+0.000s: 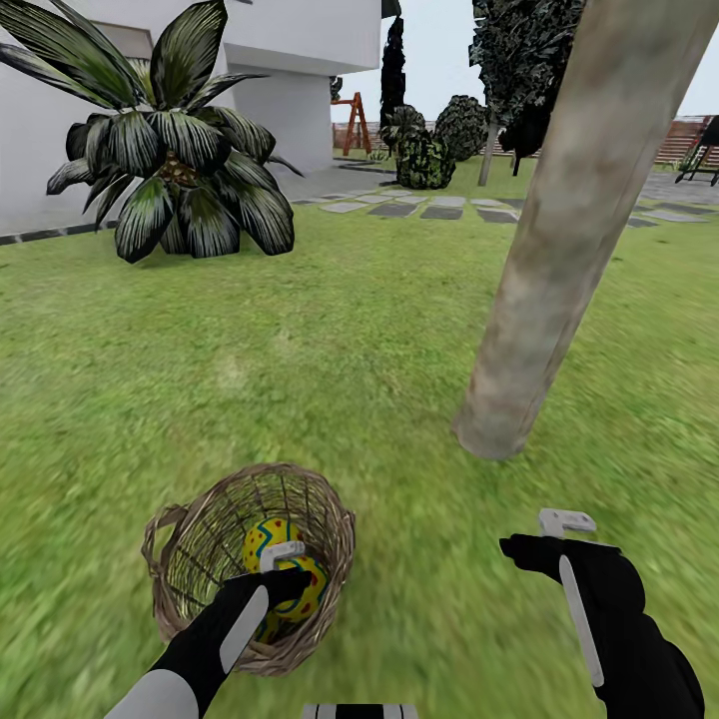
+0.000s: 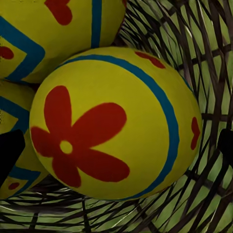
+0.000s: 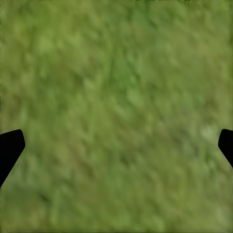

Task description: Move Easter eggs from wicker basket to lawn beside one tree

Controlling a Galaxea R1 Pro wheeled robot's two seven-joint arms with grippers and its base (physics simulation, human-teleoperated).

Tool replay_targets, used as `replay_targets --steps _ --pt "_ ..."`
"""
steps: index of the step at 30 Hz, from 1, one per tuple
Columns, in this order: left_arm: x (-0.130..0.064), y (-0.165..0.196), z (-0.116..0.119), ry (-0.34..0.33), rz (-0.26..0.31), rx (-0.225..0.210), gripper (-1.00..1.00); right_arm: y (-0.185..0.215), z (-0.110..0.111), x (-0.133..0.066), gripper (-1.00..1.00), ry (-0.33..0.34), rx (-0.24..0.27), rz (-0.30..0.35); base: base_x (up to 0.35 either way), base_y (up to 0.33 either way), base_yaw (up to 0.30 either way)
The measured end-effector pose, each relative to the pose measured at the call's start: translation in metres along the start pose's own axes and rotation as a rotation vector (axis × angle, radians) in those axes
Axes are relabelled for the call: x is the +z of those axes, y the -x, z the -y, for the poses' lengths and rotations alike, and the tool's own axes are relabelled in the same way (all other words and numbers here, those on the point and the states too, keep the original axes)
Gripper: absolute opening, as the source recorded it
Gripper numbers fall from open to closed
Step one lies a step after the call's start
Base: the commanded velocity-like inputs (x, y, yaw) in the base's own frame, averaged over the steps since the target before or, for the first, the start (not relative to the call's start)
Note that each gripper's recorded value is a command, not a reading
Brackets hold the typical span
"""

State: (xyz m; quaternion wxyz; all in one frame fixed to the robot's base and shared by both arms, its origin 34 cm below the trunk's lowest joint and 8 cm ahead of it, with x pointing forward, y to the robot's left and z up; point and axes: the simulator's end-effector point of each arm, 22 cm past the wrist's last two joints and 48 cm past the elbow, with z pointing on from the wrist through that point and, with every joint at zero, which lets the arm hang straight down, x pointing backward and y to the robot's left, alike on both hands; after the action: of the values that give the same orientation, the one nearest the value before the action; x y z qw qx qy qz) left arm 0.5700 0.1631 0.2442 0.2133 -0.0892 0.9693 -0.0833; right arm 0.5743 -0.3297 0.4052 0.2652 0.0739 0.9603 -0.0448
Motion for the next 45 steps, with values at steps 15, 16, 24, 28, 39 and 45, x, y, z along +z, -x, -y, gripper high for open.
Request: replay_targets --steps 15,16,24,28,39,45 --pt "0.0001 0.0001 -0.0003 0.001 0.0 0.0 1.0 0.0002 0.0001 0.0 1.0 0.0 0.0 0.0 0.047 0.025 0.0" --pt "0.0001 0.0001 -0.0003 0.001 0.0 -0.001 1.0 0.0001 0.0001 0.0001 1.0 0.0 0.0 0.0 0.004 0.013 0.0" --pt "0.0002 -0.0003 -0.0005 0.001 -0.001 -0.001 1.0 0.0 0.0 0.0001 1.0 0.0 0.0 0.0 -0.022 0.014 0.0" --pt "0.0002 -0.0002 -0.0007 0.002 0.0 -0.001 1.0 -0.0001 0.0001 0.0001 1.0 0.0 0.0 0.0 -0.024 0.014 0.0" --pt "0.0001 0.0 -0.0005 0.002 0.0 0.0 1.0 0.0 0.0001 0.0001 1.0 0.0 0.0 0.0 -0.005 0.003 0.0" --pt "0.0001 0.0001 -0.0003 0.001 0.0 0.001 1.0 -0.0001 0.0 0.0001 1.0 0.0 0.0 0.0 0.0 0.0 0.0"
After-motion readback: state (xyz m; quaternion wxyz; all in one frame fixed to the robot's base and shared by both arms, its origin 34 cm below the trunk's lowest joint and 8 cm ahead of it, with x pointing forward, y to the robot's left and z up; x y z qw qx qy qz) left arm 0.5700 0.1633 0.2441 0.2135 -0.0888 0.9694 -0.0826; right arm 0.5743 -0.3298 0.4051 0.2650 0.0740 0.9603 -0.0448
